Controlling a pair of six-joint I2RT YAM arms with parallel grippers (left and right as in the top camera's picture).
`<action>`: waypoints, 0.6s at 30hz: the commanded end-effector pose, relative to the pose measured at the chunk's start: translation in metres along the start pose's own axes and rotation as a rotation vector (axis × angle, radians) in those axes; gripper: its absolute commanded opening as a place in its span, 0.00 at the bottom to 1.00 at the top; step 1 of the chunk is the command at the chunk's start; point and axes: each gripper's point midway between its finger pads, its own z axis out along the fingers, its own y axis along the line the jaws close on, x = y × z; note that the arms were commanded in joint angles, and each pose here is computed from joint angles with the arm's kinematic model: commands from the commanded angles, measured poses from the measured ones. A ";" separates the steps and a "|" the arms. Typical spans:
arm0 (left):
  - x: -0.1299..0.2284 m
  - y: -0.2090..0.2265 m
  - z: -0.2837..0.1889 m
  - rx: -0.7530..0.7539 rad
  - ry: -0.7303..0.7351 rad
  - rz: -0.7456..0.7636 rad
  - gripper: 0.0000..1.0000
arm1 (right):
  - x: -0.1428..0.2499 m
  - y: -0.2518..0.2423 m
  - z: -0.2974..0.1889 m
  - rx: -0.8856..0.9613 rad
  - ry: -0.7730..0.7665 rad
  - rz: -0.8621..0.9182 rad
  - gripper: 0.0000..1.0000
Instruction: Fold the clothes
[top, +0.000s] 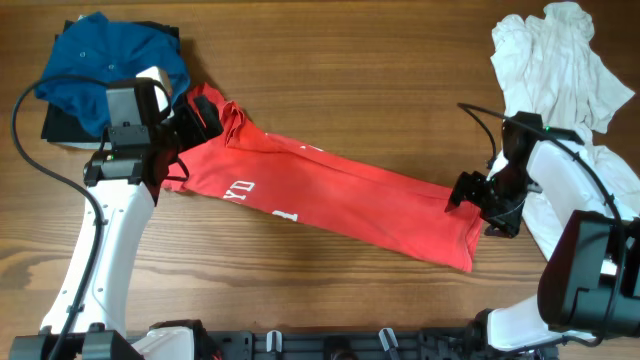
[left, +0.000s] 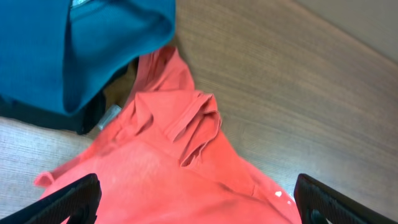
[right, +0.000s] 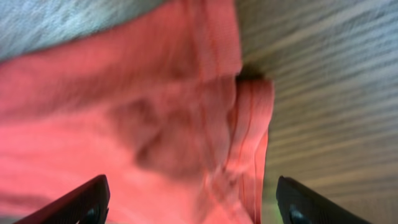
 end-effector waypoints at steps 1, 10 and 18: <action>-0.007 -0.001 -0.003 0.000 -0.017 0.020 0.99 | -0.004 -0.011 0.015 0.042 -0.050 0.091 0.79; -0.008 -0.001 -0.003 0.000 -0.022 0.021 1.00 | -0.001 -0.015 0.039 0.025 -0.068 0.135 0.27; -0.008 -0.001 -0.003 -0.001 -0.022 0.021 1.00 | -0.038 -0.007 0.025 -0.026 -0.197 0.089 0.04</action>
